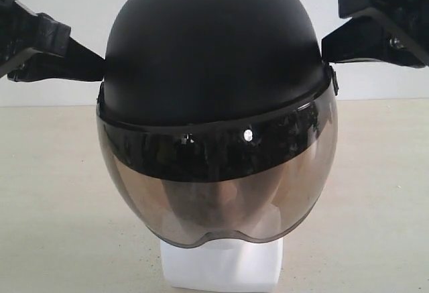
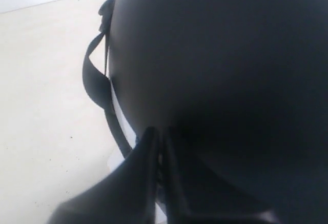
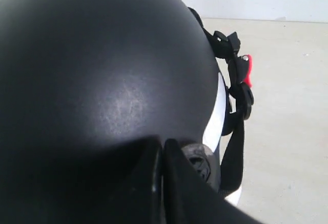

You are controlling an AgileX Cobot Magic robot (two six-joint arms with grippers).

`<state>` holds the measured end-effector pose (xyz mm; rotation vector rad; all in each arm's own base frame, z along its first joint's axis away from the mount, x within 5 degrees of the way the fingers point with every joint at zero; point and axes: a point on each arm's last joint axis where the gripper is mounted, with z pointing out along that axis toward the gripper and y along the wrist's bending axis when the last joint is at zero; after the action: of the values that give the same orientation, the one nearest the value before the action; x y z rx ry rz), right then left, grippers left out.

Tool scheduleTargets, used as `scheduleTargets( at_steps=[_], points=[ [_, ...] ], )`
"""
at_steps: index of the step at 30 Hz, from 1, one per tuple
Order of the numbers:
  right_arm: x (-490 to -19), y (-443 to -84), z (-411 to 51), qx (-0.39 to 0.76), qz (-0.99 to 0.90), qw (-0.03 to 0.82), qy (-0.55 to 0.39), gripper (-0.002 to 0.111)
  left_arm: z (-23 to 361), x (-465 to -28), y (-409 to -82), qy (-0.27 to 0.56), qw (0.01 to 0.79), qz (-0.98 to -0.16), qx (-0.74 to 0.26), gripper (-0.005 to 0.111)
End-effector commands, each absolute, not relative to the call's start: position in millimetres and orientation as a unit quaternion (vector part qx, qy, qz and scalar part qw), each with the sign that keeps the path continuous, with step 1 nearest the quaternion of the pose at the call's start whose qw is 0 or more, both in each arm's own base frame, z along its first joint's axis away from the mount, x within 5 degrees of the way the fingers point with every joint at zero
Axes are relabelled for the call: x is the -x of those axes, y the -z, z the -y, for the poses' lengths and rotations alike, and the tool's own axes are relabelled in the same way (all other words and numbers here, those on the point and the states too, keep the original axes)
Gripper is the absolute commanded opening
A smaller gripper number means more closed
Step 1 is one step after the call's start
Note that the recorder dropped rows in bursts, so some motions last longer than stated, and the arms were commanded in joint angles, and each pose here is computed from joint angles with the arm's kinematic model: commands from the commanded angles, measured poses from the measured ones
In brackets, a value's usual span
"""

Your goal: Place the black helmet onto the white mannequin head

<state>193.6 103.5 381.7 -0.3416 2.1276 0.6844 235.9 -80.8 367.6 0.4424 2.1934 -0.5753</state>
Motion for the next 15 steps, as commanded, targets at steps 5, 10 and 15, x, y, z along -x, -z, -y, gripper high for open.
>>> scheduleTargets(
  at_steps=[5,10,15],
  points=[
    [-190.3,-364.5,-102.0,0.16,-0.873,0.389,-0.249,0.0,84.3,-235.9,-370.5,0.251,0.404,-0.864,-0.166,0.004],
    [-189.9,-353.2,-101.4,0.156,-0.88,0.376,-0.245,0.0,84.2,-236.0,-371.6,0.251,0.406,-0.863,-0.166,0.004],
    [-190.5,-350.7,-101.1,0.153,-0.88,0.377,-0.244,0.0,84.4,-236.2,-378.2,0.251,0.414,-0.859,-0.169,0.004]
  ],
)
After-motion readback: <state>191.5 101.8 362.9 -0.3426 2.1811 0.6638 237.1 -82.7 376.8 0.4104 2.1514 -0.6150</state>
